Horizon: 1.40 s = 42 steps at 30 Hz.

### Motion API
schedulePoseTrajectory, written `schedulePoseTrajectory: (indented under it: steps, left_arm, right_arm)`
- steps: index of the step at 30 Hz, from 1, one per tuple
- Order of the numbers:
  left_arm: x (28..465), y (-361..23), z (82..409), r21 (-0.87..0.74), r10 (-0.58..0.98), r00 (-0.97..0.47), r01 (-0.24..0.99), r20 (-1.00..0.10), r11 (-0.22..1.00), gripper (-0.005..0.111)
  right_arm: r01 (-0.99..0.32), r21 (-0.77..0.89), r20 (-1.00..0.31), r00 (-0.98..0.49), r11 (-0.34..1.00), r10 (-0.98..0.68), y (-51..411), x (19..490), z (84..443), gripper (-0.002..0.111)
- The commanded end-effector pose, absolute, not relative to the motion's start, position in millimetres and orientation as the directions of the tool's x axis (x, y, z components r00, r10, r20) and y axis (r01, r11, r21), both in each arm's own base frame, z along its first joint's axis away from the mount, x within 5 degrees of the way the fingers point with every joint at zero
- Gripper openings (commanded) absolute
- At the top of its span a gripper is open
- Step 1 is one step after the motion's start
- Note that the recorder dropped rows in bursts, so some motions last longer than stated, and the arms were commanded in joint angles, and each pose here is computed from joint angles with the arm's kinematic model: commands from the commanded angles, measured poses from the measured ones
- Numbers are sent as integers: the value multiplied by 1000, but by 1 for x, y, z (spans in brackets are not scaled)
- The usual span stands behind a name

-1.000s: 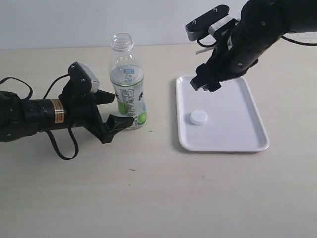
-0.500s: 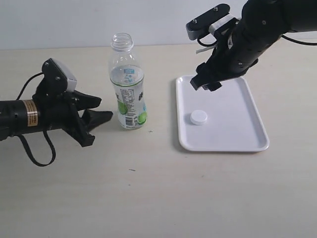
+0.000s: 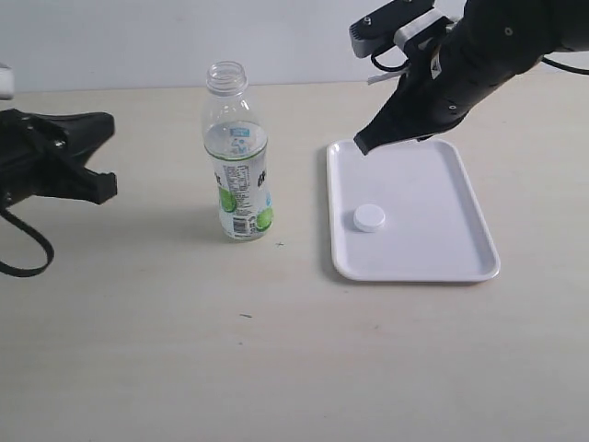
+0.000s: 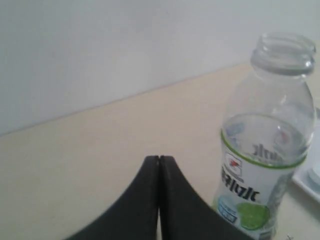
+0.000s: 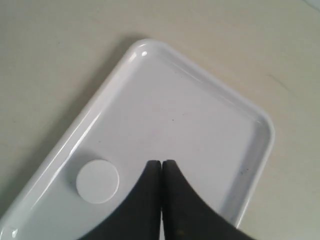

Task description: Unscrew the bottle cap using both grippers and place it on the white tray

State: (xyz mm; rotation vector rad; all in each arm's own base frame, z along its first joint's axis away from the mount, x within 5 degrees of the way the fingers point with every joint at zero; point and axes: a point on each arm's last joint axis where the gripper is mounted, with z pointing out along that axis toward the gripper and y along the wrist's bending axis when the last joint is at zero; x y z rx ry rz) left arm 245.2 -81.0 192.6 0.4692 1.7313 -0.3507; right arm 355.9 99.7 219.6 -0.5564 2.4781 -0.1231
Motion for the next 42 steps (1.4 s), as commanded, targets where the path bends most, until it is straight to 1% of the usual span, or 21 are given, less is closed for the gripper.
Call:
schedulePoseTrajectory:
  steps: [1,5,11,14,22,25,31,38,42]
  left_arm:
    - [217,-65,213,19,49,-66,392,-997,920,0]
    - [188,-58,228,33,25,25,385,-999,922,0]
    - [149,-39,244,70,20,182,271,-983,960,0]
    - [132,-34,246,54,-4,223,253,-975,966,0]
    - [95,-25,251,88,2,348,231,-938,969,0]
    - [86,-23,248,92,7,352,226,-936,970,0]
    - [74,-19,242,95,24,308,218,-951,971,0]
    - [58,-15,243,59,-19,339,219,-941,974,0]
    - [50,-12,236,48,-19,299,215,-954,975,0]
  right_arm:
    - [-362,-206,-589,-696,909,-410,98,351,227,0]
    - [-356,-202,-596,-694,912,-403,97,348,230,0]
    - [-350,-187,-611,-690,918,-387,98,348,232,0]
    - [-350,-187,-611,-690,918,-387,98,348,232,0]
    - [-350,-188,-606,-694,917,-389,98,348,232,0]
    - [-350,-188,-606,-694,917,-389,98,348,232,0]
    - [-354,-193,-587,-706,915,-396,97,346,231,0]
    - [-354,-193,-589,-704,915,-396,97,347,231,0]
    - [-355,-195,-589,-703,915,-398,97,347,231,0]
